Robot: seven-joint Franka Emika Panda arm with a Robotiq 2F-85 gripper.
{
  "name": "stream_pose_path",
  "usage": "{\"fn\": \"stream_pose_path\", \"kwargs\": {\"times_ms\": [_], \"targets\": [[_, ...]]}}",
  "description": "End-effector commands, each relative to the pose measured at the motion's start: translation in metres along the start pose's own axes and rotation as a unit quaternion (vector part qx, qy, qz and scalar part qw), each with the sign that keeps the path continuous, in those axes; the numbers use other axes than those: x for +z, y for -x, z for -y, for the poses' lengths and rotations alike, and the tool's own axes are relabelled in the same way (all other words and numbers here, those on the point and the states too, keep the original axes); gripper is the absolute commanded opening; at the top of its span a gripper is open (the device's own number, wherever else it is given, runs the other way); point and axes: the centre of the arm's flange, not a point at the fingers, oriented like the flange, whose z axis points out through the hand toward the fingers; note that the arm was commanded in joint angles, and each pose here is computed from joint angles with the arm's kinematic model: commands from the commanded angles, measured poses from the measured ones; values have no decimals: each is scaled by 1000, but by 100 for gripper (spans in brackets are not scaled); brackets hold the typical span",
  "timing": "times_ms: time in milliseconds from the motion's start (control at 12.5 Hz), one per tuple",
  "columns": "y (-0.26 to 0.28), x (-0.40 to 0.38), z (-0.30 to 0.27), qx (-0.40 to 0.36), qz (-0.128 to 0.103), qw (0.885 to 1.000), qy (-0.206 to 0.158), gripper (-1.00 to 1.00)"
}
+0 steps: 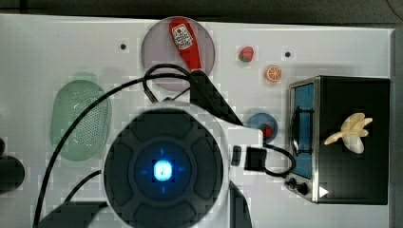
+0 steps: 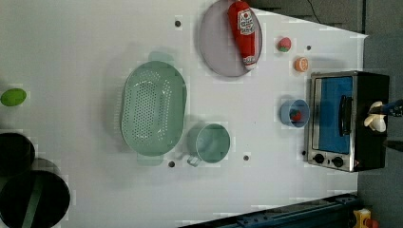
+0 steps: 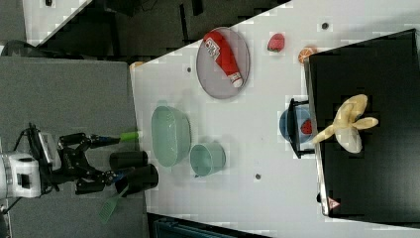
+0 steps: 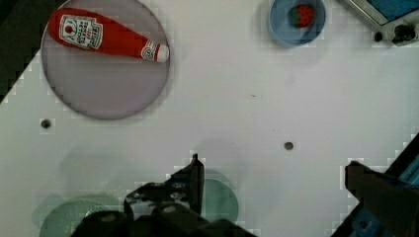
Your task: Pick banana from table and place on oven.
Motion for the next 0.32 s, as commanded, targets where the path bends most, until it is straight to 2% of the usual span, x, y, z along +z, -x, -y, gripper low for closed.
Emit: {"fn": "stream_pose_path", "kwargs": {"times_ms": [80, 320], "targets": [[-33, -2, -25, 63, 7, 998, -1, 100], [-33, -2, -25, 63, 7, 998, 0, 100]]}}
